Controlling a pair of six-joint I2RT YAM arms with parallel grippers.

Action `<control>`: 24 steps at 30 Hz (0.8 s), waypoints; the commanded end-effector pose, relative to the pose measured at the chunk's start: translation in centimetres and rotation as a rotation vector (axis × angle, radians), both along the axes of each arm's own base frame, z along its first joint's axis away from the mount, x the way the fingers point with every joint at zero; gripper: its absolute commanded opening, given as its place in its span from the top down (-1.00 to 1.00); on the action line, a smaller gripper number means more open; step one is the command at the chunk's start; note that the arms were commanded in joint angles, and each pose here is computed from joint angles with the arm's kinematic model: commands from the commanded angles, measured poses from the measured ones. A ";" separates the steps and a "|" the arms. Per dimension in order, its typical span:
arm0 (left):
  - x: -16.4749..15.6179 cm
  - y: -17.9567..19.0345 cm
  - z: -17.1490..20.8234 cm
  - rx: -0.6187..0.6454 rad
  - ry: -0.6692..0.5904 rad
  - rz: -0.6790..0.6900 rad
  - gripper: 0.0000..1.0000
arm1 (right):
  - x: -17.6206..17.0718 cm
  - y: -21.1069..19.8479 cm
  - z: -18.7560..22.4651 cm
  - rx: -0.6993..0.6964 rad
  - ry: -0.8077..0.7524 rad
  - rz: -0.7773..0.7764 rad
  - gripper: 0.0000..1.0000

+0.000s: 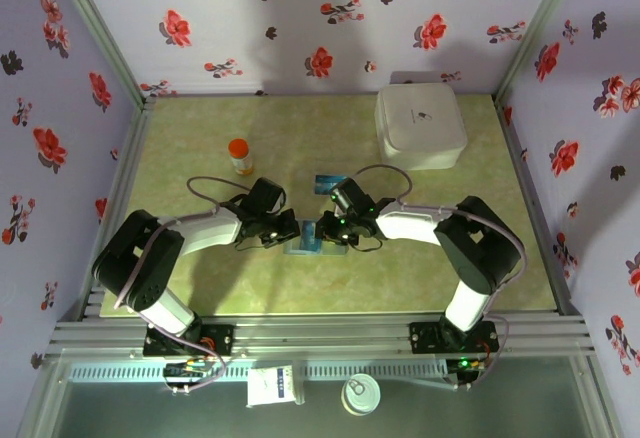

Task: Take the credit cards out of the card holder

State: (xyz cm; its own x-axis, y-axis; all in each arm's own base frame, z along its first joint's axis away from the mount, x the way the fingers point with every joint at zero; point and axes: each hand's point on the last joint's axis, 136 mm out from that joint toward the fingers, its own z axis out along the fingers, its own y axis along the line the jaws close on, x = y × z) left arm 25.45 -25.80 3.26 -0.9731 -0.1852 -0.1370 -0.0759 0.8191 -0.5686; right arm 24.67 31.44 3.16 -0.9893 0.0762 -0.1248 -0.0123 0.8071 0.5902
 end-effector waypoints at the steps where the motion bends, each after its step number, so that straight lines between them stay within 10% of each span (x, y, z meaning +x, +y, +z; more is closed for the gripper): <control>1: -0.5 0.6 -0.9 0.042 0.013 -0.009 0.94 | -0.3 -0.3 -1.2 0.000 0.033 -0.017 0.52; 24: -0.9 0.9 -1.7 0.057 0.038 -0.012 1.00 | 0.3 1.9 0.3 0.209 0.048 -0.036 0.68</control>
State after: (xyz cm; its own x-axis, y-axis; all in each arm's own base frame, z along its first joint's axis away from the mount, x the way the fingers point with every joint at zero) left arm 25.39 -25.78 2.98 -0.9741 -0.1842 -0.1312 -0.0794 0.8216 -0.5645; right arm 24.96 33.06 3.55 -0.9890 0.1296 -0.0714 0.0385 0.6916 0.7213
